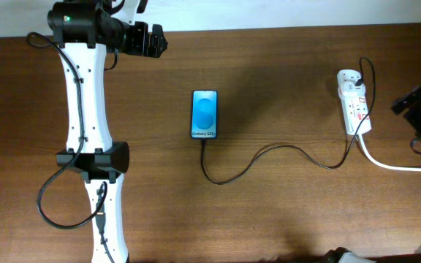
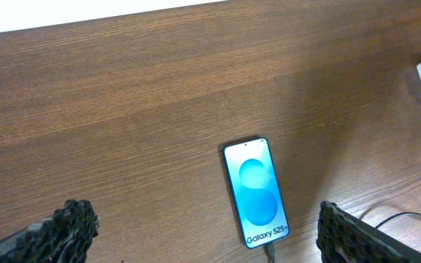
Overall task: Plug charger to phone and switch on socket
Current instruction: 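Move the right gripper over the white power strip's switch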
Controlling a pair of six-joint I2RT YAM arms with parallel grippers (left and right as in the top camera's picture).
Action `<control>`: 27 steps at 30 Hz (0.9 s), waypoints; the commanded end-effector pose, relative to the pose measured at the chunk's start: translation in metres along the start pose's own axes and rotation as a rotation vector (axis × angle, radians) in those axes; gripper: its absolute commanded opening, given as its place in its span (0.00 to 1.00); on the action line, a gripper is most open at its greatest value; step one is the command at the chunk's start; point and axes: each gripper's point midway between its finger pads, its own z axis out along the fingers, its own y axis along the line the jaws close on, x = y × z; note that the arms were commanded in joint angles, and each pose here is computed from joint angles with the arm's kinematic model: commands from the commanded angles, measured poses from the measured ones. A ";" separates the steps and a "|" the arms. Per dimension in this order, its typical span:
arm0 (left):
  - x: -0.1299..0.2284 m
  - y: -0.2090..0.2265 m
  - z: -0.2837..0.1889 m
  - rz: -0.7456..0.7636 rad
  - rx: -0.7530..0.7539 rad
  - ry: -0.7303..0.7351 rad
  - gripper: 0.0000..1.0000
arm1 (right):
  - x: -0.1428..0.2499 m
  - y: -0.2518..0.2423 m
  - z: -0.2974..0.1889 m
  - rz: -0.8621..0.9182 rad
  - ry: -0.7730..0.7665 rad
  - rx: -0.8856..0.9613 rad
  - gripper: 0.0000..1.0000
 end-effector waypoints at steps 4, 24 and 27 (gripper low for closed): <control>-0.008 -0.006 -0.024 0.018 -0.010 -0.050 0.99 | -0.046 -0.033 0.048 0.037 -0.059 0.042 0.99; -0.008 -0.006 -0.024 0.018 -0.010 -0.050 0.99 | -0.017 -0.026 0.245 -0.122 0.059 0.101 0.99; -0.008 -0.007 -0.024 0.018 -0.010 -0.050 0.99 | -0.013 -0.032 0.250 -0.137 0.059 0.155 0.99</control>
